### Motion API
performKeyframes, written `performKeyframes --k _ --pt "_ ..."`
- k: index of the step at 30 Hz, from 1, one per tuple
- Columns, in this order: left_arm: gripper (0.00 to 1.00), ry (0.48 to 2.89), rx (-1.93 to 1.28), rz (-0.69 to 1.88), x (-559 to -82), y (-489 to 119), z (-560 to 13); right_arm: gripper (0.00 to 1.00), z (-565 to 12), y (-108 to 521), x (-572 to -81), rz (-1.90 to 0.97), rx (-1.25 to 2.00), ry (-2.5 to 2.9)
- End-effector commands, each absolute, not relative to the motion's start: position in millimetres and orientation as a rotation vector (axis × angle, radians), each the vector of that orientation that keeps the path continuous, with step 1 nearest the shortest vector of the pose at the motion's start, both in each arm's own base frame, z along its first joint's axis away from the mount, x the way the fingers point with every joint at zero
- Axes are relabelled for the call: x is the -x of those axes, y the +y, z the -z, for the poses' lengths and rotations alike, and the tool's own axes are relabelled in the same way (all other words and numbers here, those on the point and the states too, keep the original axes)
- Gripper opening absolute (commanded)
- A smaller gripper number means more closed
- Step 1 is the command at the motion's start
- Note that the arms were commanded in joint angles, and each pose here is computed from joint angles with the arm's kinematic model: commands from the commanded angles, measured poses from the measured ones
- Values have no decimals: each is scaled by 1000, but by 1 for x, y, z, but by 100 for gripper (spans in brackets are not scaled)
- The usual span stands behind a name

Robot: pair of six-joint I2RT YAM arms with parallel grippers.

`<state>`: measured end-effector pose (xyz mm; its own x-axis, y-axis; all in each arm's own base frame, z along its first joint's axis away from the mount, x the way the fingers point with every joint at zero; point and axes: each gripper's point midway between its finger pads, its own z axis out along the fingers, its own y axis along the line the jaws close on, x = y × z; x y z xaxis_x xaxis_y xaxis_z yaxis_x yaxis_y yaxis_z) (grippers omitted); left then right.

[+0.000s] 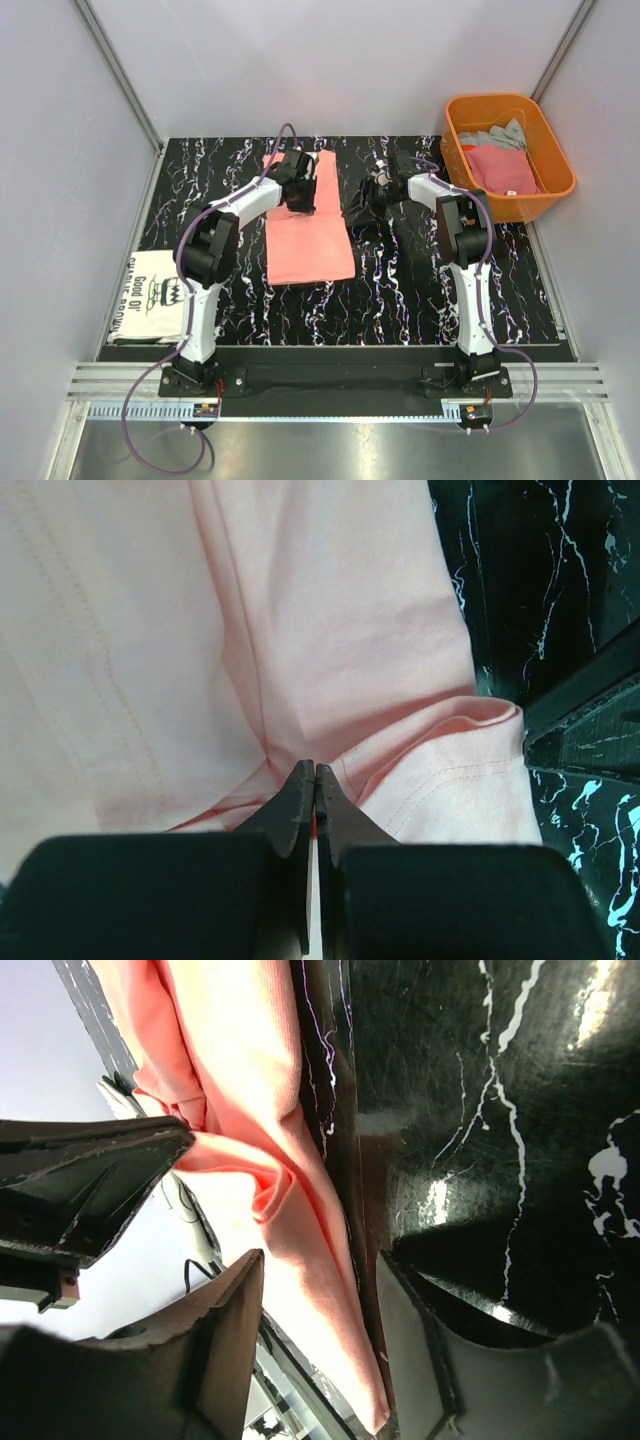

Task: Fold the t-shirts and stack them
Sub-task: Fold the tshirt

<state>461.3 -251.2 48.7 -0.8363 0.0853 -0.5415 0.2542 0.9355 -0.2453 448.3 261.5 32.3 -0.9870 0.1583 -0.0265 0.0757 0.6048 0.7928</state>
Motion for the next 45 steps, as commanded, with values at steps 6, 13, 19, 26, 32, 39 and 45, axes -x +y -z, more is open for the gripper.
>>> performKeyframes --k 6,13,19,26,32,39,45 --pt "0 2499 -218 356 -465 -241 -77 51 -67 267 -459 -1362 -135 2649" --pt "0 2542 -231 354 -472 -246 -56 56 -73 272 -464 -1376 -112 2629" --pt "0 2542 -228 350 -477 -243 -55 57 -69 285 -462 -1399 -77 2639" --pt "0 2534 -230 365 -478 -244 -60 53 -58 295 -465 -1391 -79 2654" --pt "0 2534 -232 381 -480 -245 -59 47 -50 298 -464 -1380 -96 2674" --pt "0 2544 -238 397 -481 -247 -54 23 -41 296 -467 -1325 -126 2689" --pt "0 2566 -228 387 -480 -243 -44 0 -27 284 -473 -1180 -199 2713"
